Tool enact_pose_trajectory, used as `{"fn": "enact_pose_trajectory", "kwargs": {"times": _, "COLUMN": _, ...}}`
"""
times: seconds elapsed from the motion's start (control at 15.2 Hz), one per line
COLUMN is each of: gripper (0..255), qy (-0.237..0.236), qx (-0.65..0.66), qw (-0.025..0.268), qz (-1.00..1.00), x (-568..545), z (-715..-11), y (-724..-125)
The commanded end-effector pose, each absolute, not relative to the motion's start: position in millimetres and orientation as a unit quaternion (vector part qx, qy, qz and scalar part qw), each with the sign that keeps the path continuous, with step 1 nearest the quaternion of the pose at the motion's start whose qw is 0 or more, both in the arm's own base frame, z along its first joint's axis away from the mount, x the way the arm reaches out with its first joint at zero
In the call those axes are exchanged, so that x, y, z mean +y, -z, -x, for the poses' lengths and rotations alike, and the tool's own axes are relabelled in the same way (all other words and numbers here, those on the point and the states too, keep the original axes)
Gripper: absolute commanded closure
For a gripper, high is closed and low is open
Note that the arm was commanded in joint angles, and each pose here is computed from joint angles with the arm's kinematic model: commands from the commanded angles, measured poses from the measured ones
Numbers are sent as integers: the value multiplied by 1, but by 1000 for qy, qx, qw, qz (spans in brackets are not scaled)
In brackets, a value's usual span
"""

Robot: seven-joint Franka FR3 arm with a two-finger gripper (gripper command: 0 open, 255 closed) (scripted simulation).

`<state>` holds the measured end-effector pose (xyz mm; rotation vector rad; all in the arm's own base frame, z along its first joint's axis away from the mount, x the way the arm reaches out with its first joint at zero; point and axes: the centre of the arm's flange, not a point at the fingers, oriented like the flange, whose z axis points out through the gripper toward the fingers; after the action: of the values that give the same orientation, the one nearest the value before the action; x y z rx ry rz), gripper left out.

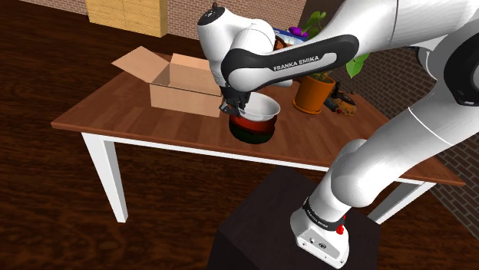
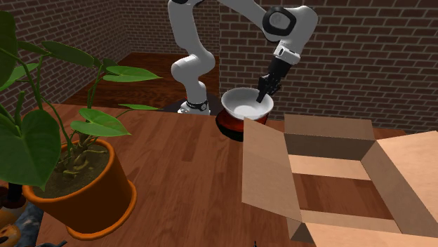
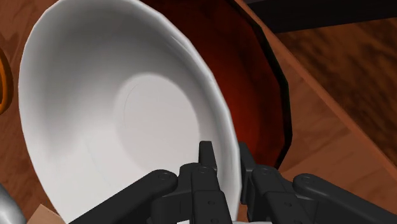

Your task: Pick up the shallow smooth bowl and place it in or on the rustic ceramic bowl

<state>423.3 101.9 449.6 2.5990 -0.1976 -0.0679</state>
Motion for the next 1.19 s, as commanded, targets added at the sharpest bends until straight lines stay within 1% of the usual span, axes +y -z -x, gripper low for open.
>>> {"fn": "enact_pose_trajectory", "kwargs": {"times": 0.0, "gripper": 255, "qy": 25, "qx": -73, "qw": 264, "qz": -961, "x": 102, "z": -423, "y": -450}}
{"fn": "enact_pose_trajectory", "kwargs": {"times": 0.07, "gripper": 0, "qy": 25, "qx": -73, "qw": 264, "qz": -961, "x": 102, "z": -423, "y": -450}}
{"fn": "enact_pose_trajectory", "kwargs": {"times": 0.4, "gripper": 0, "qy": 25, "qx": -73, "qw": 264, "qz": -961, "x": 102, "z": -423, "y": -450}}
{"fn": "enact_pose_trajectory", "kwargs": {"times": 0.66, "gripper": 0, "qy": 25, "qx": -73, "qw": 264, "qz": -961, "x": 127, "z": -428, "y": -493}}
{"fn": "enact_pose_trajectory", "kwargs": {"times": 1.12, "gripper": 0, "qy": 25, "qx": -73, "qw": 264, "qz": -961, "x": 127, "z": -428, "y": -493}}
